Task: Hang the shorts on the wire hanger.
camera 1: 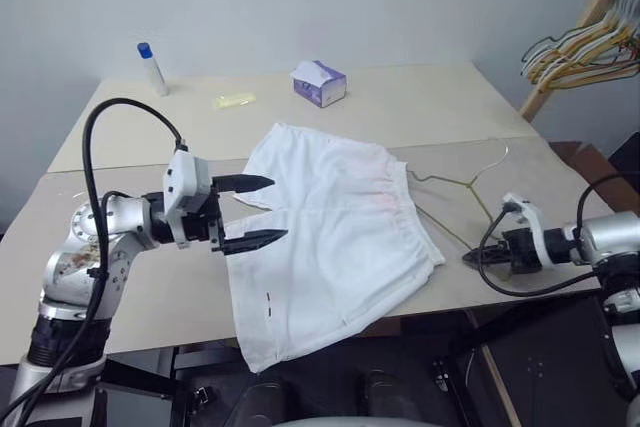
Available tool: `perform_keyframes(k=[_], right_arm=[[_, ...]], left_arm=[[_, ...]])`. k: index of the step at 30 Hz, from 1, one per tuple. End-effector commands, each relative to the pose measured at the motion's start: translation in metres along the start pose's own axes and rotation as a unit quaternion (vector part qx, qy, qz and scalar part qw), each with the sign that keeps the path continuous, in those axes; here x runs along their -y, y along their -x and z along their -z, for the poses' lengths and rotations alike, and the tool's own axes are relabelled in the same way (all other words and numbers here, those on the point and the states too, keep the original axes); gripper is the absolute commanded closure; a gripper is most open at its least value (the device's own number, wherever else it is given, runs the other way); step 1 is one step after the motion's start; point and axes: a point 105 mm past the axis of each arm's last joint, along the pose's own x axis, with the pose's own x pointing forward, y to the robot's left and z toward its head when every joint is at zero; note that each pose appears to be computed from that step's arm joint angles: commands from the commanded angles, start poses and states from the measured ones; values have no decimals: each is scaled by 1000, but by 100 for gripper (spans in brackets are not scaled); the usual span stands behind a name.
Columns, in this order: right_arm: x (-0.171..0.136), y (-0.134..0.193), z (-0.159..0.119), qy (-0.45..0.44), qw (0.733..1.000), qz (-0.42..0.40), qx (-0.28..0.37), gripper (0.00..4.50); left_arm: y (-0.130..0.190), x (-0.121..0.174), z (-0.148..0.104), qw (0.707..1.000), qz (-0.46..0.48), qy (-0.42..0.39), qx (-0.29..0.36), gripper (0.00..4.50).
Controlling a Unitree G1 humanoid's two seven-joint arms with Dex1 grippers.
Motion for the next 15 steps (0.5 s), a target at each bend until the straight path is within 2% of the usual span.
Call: perform_keyframes(k=[1, 8, 15], right_arm=[[1, -3, -19, 19, 1000, 9, 18, 450], [-6, -9, -24, 28, 999, -24, -3, 450], [-6, -16, -31, 33, 999, -12, -5, 450]], left_arm=[[1, 1, -10, 1000, -2, -19, 10, 4], [3, 0, -12, 1000, -15, -25, 8, 4], [2, -3, -13, 999, -25, -30, 12, 4]])
